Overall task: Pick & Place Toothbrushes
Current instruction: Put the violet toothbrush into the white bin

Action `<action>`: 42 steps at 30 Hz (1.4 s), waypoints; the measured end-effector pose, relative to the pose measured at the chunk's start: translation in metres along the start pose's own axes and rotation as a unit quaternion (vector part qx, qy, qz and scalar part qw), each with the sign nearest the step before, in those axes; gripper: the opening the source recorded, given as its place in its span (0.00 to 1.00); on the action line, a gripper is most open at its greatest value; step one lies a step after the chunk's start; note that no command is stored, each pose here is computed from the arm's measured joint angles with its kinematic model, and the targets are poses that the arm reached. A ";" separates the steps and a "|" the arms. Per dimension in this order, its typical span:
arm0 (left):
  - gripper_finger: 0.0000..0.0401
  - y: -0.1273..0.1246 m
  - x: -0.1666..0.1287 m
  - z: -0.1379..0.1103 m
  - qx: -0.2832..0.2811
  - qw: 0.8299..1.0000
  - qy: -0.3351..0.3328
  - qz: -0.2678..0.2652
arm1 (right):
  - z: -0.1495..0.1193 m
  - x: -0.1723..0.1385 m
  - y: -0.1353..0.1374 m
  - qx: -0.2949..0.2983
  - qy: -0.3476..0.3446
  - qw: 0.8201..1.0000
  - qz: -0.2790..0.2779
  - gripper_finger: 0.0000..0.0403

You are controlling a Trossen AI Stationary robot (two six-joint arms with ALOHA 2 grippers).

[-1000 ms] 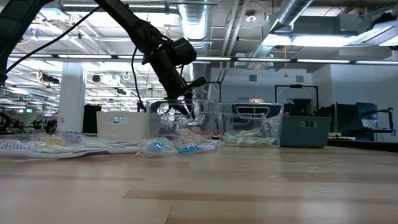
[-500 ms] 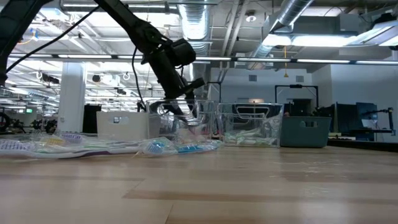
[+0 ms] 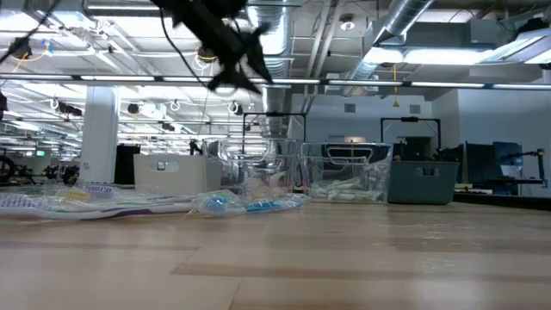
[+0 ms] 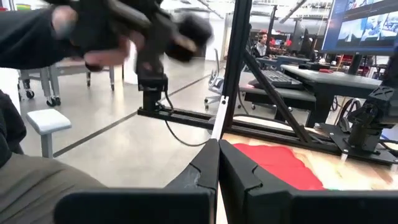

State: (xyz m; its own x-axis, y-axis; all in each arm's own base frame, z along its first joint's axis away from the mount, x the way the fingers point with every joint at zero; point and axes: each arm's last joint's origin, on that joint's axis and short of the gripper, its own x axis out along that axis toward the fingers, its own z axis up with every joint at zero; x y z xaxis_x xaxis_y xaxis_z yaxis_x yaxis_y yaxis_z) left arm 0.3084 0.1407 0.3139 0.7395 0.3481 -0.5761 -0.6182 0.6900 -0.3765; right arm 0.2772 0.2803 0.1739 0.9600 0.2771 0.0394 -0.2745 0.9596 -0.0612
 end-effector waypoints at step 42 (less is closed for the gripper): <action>0.39 -0.049 -0.117 -0.192 0.111 0.887 -0.216 -0.393 | 0.097 -0.004 -0.174 0.146 0.021 0.965 -0.218 0.00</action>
State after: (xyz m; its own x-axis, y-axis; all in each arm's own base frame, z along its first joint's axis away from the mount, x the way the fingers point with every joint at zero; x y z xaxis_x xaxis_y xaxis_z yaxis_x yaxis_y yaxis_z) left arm 0.2013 -0.0555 0.2601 0.9814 -0.1178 0.1515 0.1658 0.9183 -0.3596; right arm 0.3163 0.1168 0.2811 0.9875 -0.1520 -0.0421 0.1577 0.9591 0.2351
